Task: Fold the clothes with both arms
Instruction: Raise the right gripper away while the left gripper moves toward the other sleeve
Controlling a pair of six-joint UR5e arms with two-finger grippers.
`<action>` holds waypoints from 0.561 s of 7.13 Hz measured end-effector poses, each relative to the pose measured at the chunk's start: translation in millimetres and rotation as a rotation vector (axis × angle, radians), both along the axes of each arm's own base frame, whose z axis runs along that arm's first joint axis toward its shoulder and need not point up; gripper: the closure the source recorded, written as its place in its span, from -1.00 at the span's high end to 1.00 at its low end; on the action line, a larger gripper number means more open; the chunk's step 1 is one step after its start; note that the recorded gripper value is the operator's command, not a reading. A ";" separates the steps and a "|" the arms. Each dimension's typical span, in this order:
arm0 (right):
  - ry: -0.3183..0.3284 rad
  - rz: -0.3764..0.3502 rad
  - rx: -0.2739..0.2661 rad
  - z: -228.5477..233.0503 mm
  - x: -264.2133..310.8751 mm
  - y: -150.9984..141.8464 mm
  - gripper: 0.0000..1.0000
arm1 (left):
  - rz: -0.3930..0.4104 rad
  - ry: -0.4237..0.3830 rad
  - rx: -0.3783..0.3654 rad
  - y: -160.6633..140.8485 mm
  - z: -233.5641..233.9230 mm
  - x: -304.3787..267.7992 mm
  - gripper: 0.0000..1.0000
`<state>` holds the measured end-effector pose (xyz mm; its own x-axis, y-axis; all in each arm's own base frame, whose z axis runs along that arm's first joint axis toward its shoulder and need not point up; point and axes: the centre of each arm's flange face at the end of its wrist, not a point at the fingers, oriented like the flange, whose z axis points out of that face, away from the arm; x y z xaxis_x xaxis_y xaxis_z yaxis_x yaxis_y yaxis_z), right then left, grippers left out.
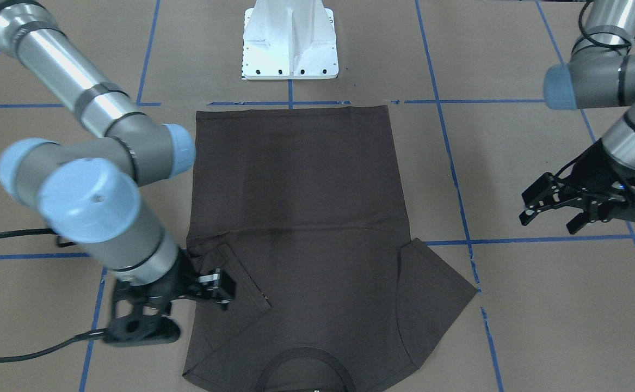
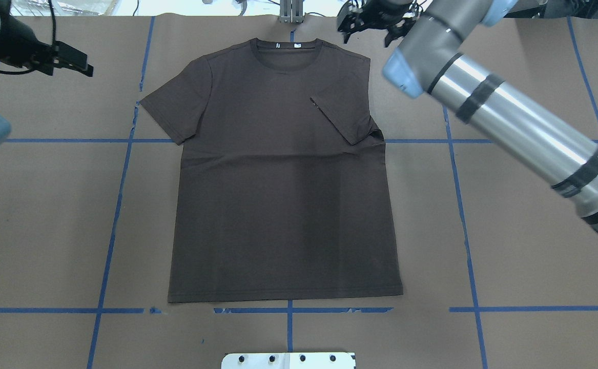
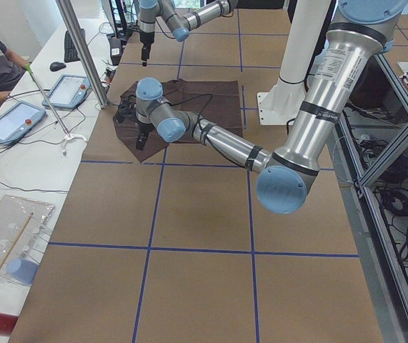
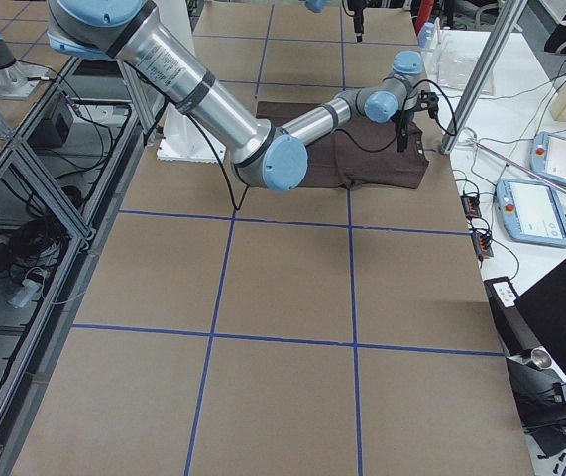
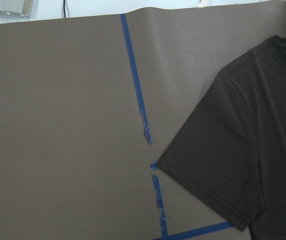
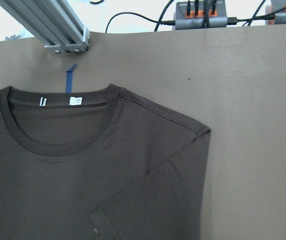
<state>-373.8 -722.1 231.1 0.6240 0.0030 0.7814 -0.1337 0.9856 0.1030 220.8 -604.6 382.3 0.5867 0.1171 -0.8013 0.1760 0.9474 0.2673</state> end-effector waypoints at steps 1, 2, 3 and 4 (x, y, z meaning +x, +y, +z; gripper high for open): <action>0.031 -0.041 -0.018 25.3 40.2 7.5 1.00 | -0.039 -0.014 -0.028 2.6 10.8 28.8 1.00; 0.063 -0.085 -0.009 57.3 70.9 23.3 1.00 | -0.087 -0.025 -0.044 2.6 32.5 61.4 1.00; 0.079 -0.115 0.000 78.8 87.7 41.3 1.00 | -0.150 -0.009 -0.055 -0.7 51.6 91.3 0.98; 0.087 -0.137 0.007 89.3 86.6 54.3 1.00 | -0.208 0.005 -0.066 -12.0 58.5 114.7 0.88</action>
